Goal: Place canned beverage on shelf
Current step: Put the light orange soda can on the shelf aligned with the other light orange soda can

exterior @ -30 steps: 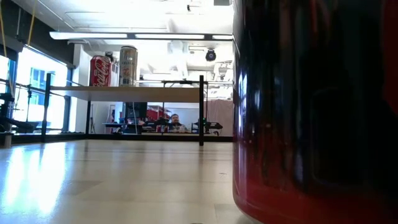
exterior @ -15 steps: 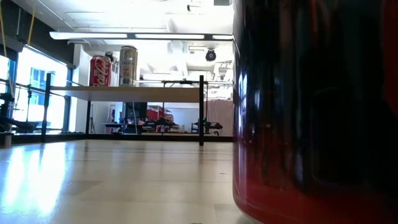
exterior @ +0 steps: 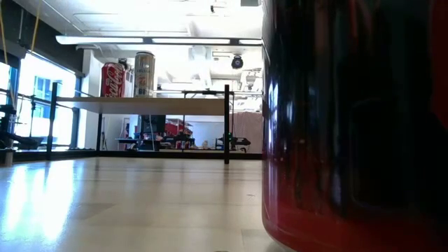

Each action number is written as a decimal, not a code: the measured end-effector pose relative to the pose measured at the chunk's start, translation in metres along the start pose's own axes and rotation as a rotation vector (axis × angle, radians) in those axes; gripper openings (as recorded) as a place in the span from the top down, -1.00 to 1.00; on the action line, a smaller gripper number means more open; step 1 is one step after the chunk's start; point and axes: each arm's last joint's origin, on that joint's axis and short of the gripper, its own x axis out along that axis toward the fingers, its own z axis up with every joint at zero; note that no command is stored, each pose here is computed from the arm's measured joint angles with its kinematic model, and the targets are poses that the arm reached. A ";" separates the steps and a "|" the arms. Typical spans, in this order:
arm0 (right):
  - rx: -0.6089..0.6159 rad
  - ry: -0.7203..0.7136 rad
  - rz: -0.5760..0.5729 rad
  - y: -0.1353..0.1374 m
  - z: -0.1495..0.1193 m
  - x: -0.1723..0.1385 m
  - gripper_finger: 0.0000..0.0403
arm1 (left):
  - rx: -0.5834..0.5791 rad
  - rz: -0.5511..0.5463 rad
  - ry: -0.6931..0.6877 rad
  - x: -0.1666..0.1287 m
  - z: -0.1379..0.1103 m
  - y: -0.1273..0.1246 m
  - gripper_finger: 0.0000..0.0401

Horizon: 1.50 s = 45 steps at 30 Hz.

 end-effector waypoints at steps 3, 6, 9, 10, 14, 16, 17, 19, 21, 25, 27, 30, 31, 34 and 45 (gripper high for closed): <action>0.000 0.000 0.000 0.000 0.000 0.000 -0.99 | -0.010 -0.005 0.023 -0.008 -0.002 -0.001 -0.49; 0.000 0.000 0.000 0.000 0.000 0.000 -0.99 | -0.024 0.003 0.031 -0.010 -0.002 -0.001 -0.49; 0.000 0.000 0.000 0.000 0.000 0.000 -0.99 | -0.062 0.032 0.028 -0.008 -0.003 -0.001 -0.49; 0.000 0.000 0.000 0.000 0.000 0.000 -0.99 | -0.075 0.035 0.024 -0.006 -0.003 -0.001 -0.49; 0.000 0.000 0.000 0.000 0.000 0.000 -0.99 | -0.137 0.038 0.010 -0.004 -0.004 -0.001 -0.49; 0.000 0.000 0.000 0.000 0.000 0.000 -0.99 | -0.147 0.041 -0.002 -0.004 -0.003 -0.001 -0.49; 0.000 0.000 0.000 0.000 0.000 0.000 -0.99 | -0.153 0.041 -0.007 -0.004 -0.002 -0.001 -0.49; 0.000 0.000 0.000 0.000 0.000 0.000 -0.99 | -0.174 0.042 -0.015 -0.004 -0.002 -0.001 -0.49; 0.000 0.000 0.000 0.000 0.000 0.000 -0.99 | -0.198 0.050 -0.022 -0.002 -0.001 0.000 -0.49; 0.000 0.000 0.000 0.000 0.000 0.000 -0.99 | -0.233 0.066 -0.043 0.003 0.002 0.001 -0.49; 0.000 0.000 0.000 0.000 0.000 0.000 -0.99 | -0.243 0.067 -0.053 0.006 0.004 0.001 -0.49; 0.000 0.000 0.000 0.000 0.000 0.000 -0.99 | -0.250 0.064 -0.062 0.010 0.005 0.001 -0.49; 0.000 0.001 0.000 0.000 0.000 0.000 -0.99 | -0.251 0.064 -0.066 0.010 0.006 0.001 -0.49; 0.000 0.000 0.000 0.000 0.000 0.000 -0.99 | -0.252 0.064 -0.066 0.011 0.006 0.001 -0.49; 0.000 0.000 0.000 0.000 0.000 0.000 -0.99 | -0.255 0.072 -0.132 0.031 0.001 0.000 -0.49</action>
